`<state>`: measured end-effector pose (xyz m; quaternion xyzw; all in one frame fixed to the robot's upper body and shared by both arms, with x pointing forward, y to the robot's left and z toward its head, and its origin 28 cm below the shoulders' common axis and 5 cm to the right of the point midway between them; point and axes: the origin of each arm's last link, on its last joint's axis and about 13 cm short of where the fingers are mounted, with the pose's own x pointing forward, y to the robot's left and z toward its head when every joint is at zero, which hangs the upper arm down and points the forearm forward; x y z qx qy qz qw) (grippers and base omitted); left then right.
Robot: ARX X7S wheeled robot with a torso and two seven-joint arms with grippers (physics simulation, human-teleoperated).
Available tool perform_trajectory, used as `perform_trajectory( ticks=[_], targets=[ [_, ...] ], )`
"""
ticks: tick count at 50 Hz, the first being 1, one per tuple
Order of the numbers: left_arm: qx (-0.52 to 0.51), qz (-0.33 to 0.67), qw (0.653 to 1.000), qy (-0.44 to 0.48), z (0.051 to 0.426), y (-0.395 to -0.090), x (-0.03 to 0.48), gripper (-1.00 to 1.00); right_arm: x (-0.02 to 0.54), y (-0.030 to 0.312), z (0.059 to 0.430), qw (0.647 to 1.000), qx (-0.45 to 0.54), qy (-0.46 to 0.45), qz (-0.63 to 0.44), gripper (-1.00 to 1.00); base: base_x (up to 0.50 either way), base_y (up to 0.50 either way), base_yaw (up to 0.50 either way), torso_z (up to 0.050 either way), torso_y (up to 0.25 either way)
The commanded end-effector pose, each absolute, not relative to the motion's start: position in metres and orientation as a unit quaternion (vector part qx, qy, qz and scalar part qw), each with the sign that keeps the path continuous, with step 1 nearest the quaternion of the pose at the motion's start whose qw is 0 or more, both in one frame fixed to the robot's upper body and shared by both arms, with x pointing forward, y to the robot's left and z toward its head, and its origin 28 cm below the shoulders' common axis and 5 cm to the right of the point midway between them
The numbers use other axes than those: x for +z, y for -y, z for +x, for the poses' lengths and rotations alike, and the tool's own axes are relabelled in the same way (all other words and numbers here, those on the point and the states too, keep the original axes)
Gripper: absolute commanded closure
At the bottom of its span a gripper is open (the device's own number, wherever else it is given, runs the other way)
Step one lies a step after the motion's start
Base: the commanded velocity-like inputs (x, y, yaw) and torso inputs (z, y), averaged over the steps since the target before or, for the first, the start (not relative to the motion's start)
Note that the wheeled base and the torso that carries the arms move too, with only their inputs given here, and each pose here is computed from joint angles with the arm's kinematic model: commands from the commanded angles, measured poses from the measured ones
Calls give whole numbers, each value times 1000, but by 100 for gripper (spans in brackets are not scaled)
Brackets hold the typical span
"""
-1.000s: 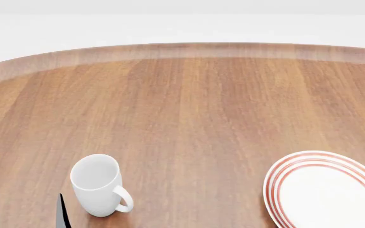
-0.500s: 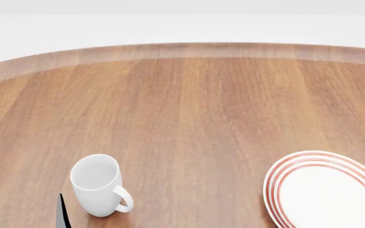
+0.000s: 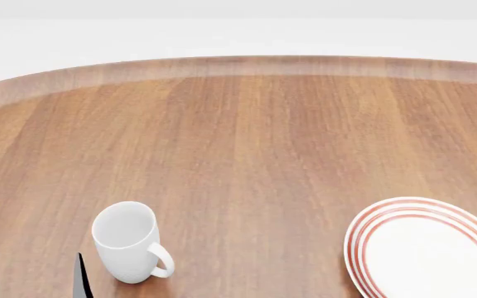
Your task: Pick up the red mug and put it on the plate
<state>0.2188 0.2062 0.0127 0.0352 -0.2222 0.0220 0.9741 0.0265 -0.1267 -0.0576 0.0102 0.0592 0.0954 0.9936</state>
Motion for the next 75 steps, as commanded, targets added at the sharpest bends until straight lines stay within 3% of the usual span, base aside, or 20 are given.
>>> perform_trajectory(
  ticks=[1,36,37,62,75],
  targets=[
    [22,35,974,223,219,-206,13,-100,-60,128,30,994,94,-58,10,-100,0,0,0,0,0],
    [22,36,973,226,219,-206,13,-100,-58,126,33,994,94,-59,11,-100,0,0,0,0,0],
    [22,36,973,226,219,-206,13,-100,-59,126,33,994,93,-60,11,100,0,0,0,0,0],
    [21,36,973,228,219,-206,13,-100,-62,131,37,995,83,-60,8,100,0,0,0,0,0],
    [21,35,973,229,219,-206,13,-100,20,123,51,998,66,17,-20,100,0,0,0,0,0]
  ],
)
